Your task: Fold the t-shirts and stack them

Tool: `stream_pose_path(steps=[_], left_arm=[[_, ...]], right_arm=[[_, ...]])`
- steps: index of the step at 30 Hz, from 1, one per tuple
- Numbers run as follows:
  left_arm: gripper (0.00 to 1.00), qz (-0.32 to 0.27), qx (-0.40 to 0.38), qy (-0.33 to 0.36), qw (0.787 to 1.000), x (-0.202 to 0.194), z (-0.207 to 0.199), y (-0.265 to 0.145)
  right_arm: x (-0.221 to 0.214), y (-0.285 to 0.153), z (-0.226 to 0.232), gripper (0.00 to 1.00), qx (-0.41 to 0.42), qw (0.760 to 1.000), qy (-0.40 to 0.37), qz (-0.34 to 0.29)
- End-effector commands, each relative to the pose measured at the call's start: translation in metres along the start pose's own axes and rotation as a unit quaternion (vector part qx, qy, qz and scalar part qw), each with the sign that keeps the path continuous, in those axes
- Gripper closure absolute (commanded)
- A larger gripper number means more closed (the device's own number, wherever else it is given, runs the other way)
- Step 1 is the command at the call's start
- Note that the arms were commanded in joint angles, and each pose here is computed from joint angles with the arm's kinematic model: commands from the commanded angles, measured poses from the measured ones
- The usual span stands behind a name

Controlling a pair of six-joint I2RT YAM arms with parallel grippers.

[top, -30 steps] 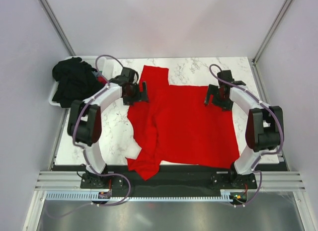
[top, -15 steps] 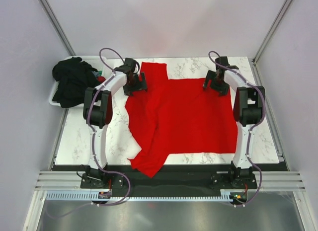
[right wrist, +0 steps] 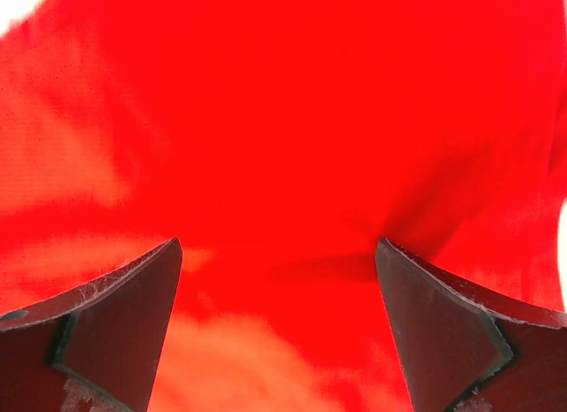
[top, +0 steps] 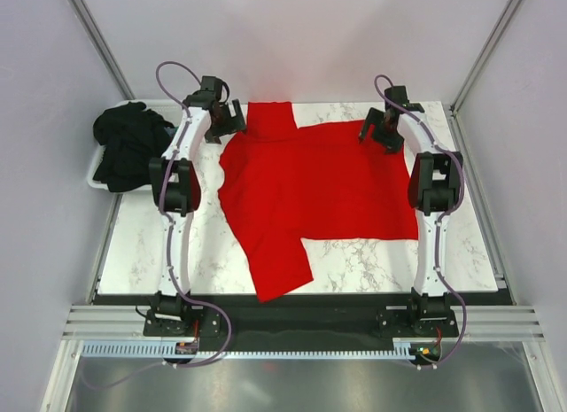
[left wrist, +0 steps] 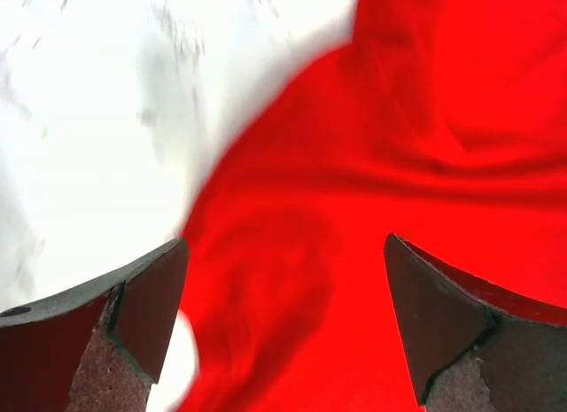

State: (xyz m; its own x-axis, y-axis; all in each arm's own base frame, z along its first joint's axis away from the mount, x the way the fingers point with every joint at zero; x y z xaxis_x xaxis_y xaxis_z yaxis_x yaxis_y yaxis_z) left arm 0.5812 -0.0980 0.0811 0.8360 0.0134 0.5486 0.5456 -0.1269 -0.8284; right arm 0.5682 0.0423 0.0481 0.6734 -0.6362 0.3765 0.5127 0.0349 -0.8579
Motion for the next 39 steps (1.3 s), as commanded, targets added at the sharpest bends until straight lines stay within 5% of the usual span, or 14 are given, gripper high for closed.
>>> stream_pose_path(steps=[1, 4, 6, 7, 8, 10, 12, 17, 25, 39], left_arm=[[0.01, -0.101, -0.013, 0.06, 0.993, 0.047, -0.043, -0.134], [0.0, -0.112, 0.0, 0.063, 0.992, 0.023, -0.055, -0.193], [0.0, -0.062, -0.001, 0.037, 0.997, -0.037, -0.054, -0.203], [0.0, -0.094, -0.016, 0.018, 0.995, -0.029, -0.059, -0.233], [0.0, -0.063, -0.02, 0.003, 0.998, -0.064, -0.055, -0.215], [0.0, -0.084, -0.17, -0.051, 0.98, -0.087, -0.084, -0.247], [0.0, -0.064, -0.247, -0.094, 0.962, -0.139, -0.086, -0.22], [0.01, -0.042, -0.17, -0.073, 0.982, -0.232, -0.093, -0.228], [0.06, 0.023, -0.118, -0.056, 0.991, -0.341, -0.107, -0.242], [0.12, 0.13, -0.033, -0.027, 0.991, -0.437, -0.109, -0.208]], right_arm=[[0.004, -0.086, 0.036, 0.02, 0.056, 0.998, -0.013, -0.014], [0.007, -0.148, 0.03, 0.02, 0.055, 0.997, -0.025, -0.055], [0.007, -0.189, -0.002, 0.02, 0.019, 0.995, -0.014, -0.098], [0.002, -0.202, -0.012, 0.02, 0.009, 0.994, -0.012, -0.109], [0.001, -0.212, -0.028, 0.02, -0.006, 0.993, 0.001, -0.12], [-0.019, -0.229, -0.072, 0.02, -0.04, 0.989, 0.038, -0.136], [-0.05, -0.231, -0.108, 0.02, -0.013, 0.993, 0.076, -0.086], [-0.119, -0.219, -0.163, 0.02, -0.008, 0.995, 0.097, -0.013], [-0.15, -0.214, -0.182, 0.02, -0.009, 0.99, 0.137, -0.02], [-0.173, -0.194, -0.204, 0.02, -0.031, 0.986, 0.16, -0.02]])
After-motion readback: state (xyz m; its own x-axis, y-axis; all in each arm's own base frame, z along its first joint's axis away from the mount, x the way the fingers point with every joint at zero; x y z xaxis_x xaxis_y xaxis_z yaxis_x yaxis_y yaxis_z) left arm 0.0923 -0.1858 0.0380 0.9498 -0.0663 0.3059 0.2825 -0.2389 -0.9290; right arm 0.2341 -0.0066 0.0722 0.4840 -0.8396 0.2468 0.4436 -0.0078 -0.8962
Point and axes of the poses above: each gripper's point midway between its finger pads, its own y axis out along the fingers, its own z axis along the line the jaws close on, x = y × z, the point moved 1 cm from there along -y, back along the fingers, and after that the axes turned 15 degrees about y, right-handed, at the moved point
